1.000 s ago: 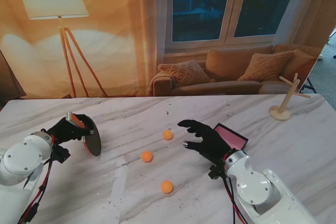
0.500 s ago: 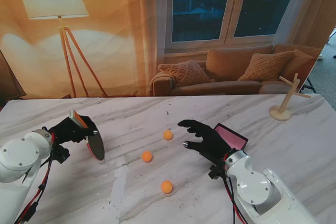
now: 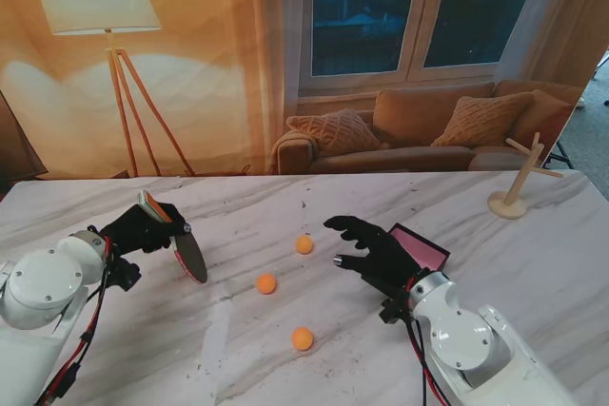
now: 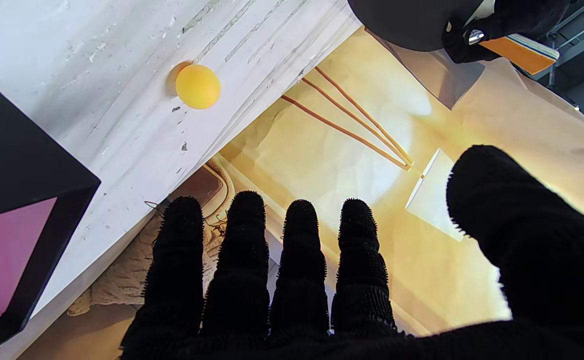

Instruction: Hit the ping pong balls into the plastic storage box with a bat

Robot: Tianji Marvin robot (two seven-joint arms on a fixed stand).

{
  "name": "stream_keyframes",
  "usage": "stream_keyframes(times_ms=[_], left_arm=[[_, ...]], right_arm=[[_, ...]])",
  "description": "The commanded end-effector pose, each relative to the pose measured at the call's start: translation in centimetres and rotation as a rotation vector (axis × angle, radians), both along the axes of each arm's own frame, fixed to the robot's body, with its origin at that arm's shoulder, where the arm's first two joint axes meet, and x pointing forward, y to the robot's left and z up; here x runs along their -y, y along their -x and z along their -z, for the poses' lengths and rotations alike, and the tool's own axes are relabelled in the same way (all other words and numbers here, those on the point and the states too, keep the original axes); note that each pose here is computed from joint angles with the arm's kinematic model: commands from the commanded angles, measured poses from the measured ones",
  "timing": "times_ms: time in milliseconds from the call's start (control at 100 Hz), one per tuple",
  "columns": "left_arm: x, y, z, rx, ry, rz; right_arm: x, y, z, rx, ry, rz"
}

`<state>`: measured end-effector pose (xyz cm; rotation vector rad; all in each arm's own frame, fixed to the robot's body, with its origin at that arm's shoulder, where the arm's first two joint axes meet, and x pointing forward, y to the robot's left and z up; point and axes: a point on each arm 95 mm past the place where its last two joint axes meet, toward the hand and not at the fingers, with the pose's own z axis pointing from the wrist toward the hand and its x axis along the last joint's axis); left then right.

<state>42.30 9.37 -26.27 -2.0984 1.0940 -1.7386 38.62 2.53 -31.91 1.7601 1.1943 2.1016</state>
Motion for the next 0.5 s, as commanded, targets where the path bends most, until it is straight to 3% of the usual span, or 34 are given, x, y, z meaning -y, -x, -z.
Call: stream_keyframes(times_ms=[0,490], left_arm=[[1.3,0.2,-0.3,0.011,0.022,0.028],[4.3,0.3,-0.6,0.085,0.112,-0.012]], right_arm=[[0.0,0.0,-0.1,-0.001,0.007,-0.007],[0.4,-1.7,-2.2,0.059,0.023,0.002]])
